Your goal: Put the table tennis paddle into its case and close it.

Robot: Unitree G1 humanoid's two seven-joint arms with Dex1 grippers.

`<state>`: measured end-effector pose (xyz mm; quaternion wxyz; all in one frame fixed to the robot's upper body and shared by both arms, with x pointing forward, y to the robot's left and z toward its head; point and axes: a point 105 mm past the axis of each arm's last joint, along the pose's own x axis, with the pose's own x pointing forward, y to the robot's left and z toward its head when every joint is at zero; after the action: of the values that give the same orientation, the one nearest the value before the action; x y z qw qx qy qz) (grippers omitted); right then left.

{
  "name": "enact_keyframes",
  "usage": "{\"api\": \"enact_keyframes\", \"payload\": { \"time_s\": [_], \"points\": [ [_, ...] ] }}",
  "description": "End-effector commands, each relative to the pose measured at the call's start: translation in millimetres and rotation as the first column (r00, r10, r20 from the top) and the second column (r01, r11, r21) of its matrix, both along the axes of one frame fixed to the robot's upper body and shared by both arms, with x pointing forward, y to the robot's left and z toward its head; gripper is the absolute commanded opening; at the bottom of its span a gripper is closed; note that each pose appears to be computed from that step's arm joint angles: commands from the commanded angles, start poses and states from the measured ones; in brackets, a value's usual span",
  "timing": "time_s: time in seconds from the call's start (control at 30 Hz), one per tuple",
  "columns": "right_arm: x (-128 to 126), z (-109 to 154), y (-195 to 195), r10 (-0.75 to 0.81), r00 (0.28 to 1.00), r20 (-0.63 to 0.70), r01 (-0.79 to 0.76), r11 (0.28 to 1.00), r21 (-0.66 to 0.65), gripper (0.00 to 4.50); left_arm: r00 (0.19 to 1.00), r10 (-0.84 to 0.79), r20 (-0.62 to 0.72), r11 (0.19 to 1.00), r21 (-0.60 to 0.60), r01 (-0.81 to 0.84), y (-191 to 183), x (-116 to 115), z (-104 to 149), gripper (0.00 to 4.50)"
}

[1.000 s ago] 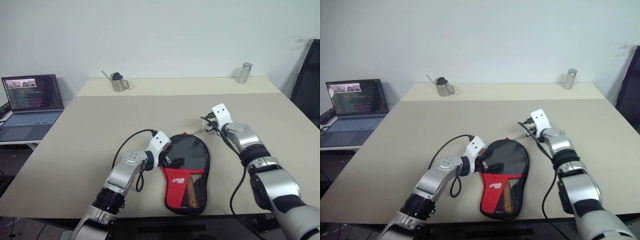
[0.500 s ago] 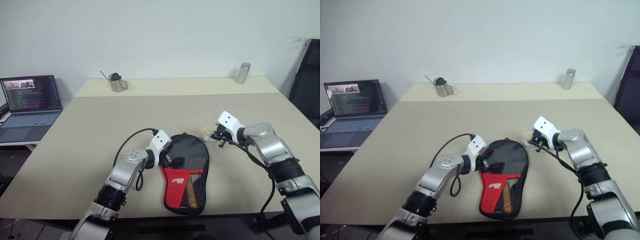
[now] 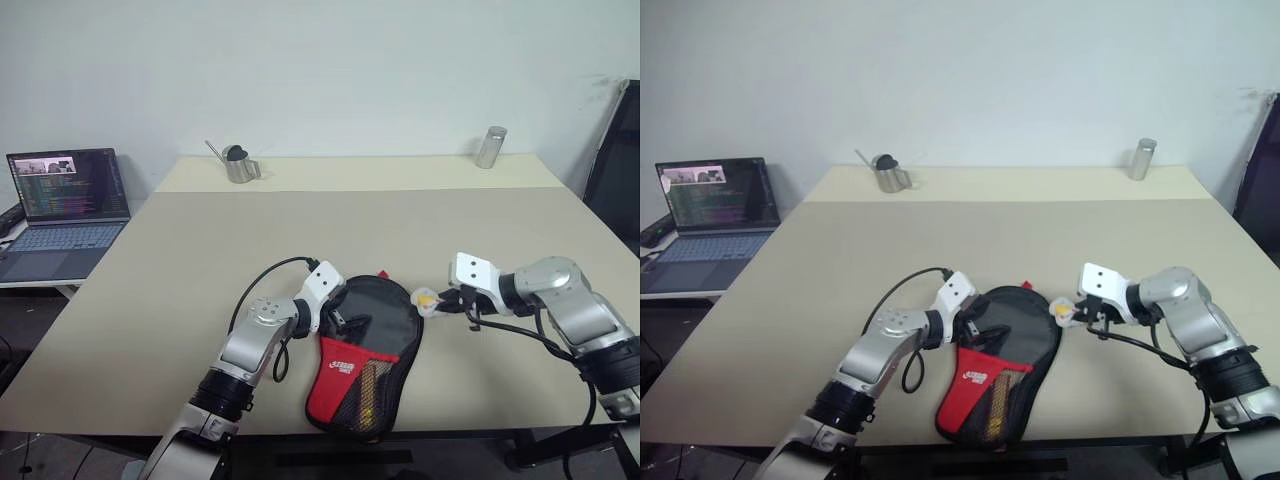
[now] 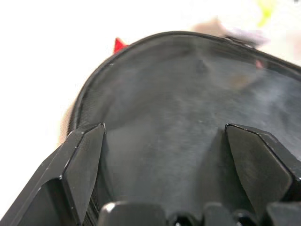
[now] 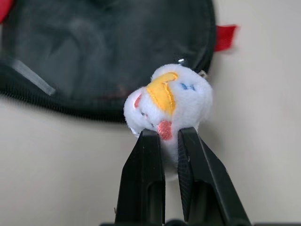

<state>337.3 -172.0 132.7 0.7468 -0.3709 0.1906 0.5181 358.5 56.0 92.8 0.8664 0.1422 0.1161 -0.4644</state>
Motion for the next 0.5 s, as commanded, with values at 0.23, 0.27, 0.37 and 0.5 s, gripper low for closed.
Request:
{"api": "enact_keyframes", "payload": {
  "time_s": [0.23,0.27,0.37,0.5],
  "points": [
    [7.0,-1.6,-0.1,0.005,0.999,0.042,-0.004,1.0,-0.024,0.04,1.0,-0.01,0.016,1.0,0.009,0.01,-2.3,0.5,3.1,4.5],
    [12.7,-2.2,-3.0,-0.029,0.998,0.051,0.03,0.999,-0.026,0.04,1.0,-0.01,0.017,1.0,0.008,0.01,-2.2,0.5,3.5,4.5],
    [17.5,-3.7,-8.1,-0.066,0.997,0.034,0.067,0.998,-0.022,0.39,1.0,-0.012,0.024,1.0,0.0,0.012,-1.2,1.0,6.2,4.5],
    [9.7,-6.8,-12.4,-0.04,0.999,-0.014,0.04,0.999,-0.032,1.69,0.998,-0.01,0.056,1.0,-0.021,0.011,3.9,4.0,18.7,4.5]
  ]
}}
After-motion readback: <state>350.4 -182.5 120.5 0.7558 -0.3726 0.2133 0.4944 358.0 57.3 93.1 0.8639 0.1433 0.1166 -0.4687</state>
